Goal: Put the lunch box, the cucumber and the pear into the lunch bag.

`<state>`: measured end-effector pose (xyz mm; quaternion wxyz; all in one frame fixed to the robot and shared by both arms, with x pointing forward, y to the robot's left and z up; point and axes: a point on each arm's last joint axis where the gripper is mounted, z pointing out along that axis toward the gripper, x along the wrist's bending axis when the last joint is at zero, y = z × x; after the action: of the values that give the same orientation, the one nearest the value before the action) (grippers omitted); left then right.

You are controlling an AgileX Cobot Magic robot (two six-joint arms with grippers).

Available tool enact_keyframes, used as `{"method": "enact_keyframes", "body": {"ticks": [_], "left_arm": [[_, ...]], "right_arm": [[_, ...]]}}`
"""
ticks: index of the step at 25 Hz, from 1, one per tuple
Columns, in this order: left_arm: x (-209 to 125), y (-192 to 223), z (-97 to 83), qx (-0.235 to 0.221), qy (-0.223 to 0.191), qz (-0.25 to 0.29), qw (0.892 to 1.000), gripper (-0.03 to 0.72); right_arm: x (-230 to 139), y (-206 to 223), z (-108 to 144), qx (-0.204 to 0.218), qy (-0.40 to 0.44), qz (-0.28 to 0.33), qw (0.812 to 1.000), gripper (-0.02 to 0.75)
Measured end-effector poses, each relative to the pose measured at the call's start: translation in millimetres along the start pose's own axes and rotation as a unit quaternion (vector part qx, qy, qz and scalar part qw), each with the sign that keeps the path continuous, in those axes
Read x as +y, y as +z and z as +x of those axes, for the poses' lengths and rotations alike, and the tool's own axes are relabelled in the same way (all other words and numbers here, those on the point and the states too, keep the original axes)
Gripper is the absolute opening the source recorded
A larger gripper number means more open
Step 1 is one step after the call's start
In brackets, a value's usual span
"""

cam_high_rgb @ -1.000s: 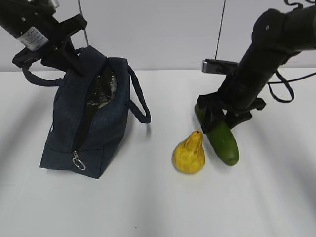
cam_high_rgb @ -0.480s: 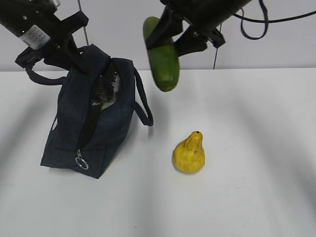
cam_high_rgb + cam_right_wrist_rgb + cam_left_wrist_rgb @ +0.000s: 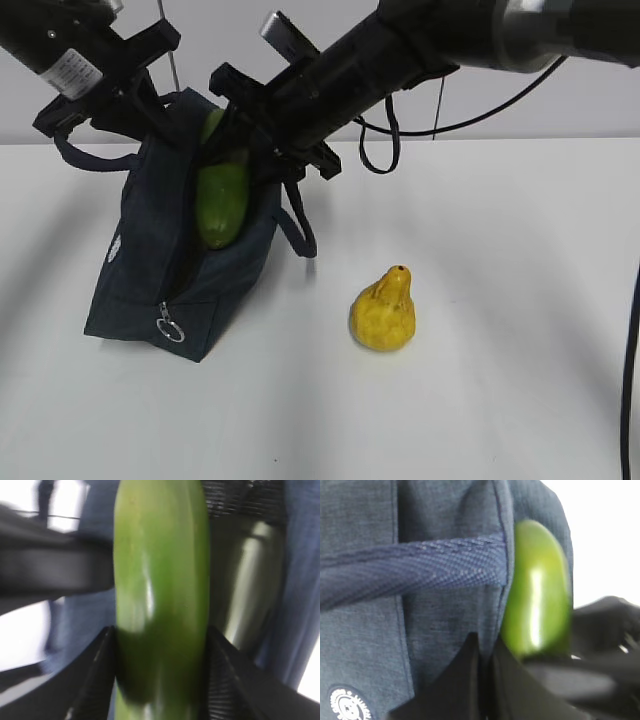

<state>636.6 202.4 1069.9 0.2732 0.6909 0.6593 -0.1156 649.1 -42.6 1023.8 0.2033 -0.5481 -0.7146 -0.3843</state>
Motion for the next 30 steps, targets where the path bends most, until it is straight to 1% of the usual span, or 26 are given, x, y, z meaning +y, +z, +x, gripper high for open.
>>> {"method": "enact_keyframes", "body": {"ticks": [4,7,10,13,14,17,19,21,23,25,26,27,29,30], "left_arm": [[0,0,-0.7,-0.004,-0.001,0.000,1.000,0.002],[0,0,-1.1,-0.006,-0.002,0.000,1.000,0.002],[0,0,-1.2,-0.006,-0.002,0.000,1.000,0.002],[0,0,-1.2,-0.006,-0.002,0.000,1.000,0.002],[0,0,-1.2,-0.006,-0.002,0.000,1.000,0.002],[0,0,-0.7,-0.004,-0.002,0.000,1.000,0.002],[0,0,-0.4,-0.002,-0.001,0.000,1.000,0.002],[0,0,-0.2,-0.001,0.000,0.000,1.000,0.002],[0,0,0.0,0.000,0.000,0.000,1.000,0.002],[0,0,0.0,0.000,0.000,0.000,1.000,0.002],[0,0,0.0,0.000,0.000,0.000,1.000,0.002],[0,0,0.0,0.000,0.000,0.000,1.000,0.002],[0,0,0.1,0.000,0.000,0.000,1.000,0.002],[0,0,0.1,0.000,0.000,0.000,1.000,0.002]], "right_arm": [[2,16,-17,-0.014,0.036,-0.011,0.999,0.359],[3,20,-20,-0.018,0.043,-0.017,0.999,0.367],[2,21,-18,-0.018,0.039,-0.017,0.999,0.419],[2,19,-15,-0.013,0.022,-0.003,1.000,0.529],[3,17,-13,-0.010,0.014,0.004,1.000,0.549],[6,8,-4,-0.010,-0.016,0.020,1.000,0.572],[9,1,3,-0.018,-0.044,0.032,0.998,0.575],[11,-10,11,-0.038,-0.078,0.051,0.995,0.577],[15,-21,16,-0.070,-0.104,0.056,0.991,0.577],[22,-32,18,-0.118,-0.123,0.045,0.984,0.577],[24,-42,17,-0.162,-0.131,0.036,0.977,0.577],[24,-42,17,-0.162,-0.131,0.036,0.977,0.577],[25,-54,17,-0.205,-0.141,0.027,0.968,0.577],[25,-60,18,-0.220,-0.147,0.023,0.964,0.577]]}}
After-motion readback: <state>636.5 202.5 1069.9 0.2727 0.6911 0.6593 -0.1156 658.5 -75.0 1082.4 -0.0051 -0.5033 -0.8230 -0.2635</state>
